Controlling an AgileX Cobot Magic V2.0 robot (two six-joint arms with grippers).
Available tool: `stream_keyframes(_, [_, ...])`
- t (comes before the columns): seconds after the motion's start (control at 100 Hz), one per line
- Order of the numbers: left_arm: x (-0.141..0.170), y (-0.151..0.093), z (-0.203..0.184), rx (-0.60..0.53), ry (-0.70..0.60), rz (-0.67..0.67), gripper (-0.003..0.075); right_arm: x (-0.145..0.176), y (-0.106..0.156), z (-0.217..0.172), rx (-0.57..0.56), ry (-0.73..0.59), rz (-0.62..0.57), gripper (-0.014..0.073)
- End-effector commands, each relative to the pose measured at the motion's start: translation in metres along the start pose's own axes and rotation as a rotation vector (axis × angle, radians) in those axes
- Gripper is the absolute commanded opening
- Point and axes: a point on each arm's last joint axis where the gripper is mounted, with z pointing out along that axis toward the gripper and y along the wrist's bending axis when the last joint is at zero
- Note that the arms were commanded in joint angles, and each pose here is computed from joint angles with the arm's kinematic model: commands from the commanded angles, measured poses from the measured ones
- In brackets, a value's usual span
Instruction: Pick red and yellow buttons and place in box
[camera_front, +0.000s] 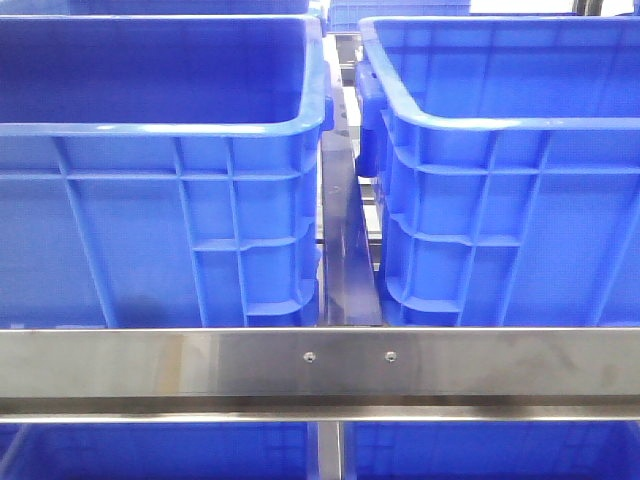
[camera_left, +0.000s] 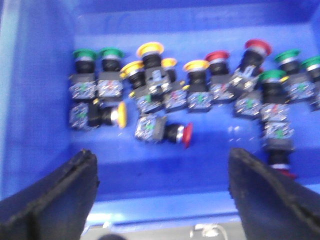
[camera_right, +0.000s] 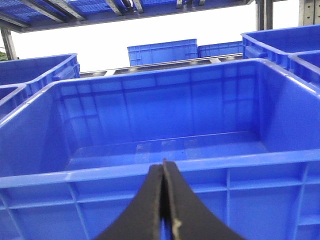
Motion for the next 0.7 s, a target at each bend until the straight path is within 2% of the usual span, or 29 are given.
stream_keyframes(0.0, [-0.018,-0.006,-0.006,0.054,-0.136,0.019,0.0534,-0.016,0.002,-0.003,-0.014,-0.13,-0.014,-0.0068])
stream_keyframes(0.2, [-0.036,-0.027,0.02,0.164,-0.086,0.122,0.0534,-0.016,0.002,-0.003,-0.014,-0.13,-0.014,-0.0068])
stream_keyframes(0.47, [-0.068,-0.069,0.084,0.256,0.042,0.236,0.0534,-0.016,0.002,-0.003,-0.014,-0.13,-0.014,-0.0068])
stream_keyframes(0.69, [-0.083,-0.093,0.136,0.246,0.136,0.346,0.0534,-0.016,0.002,-0.003,-0.014,-0.13,-0.014,-0.0068])
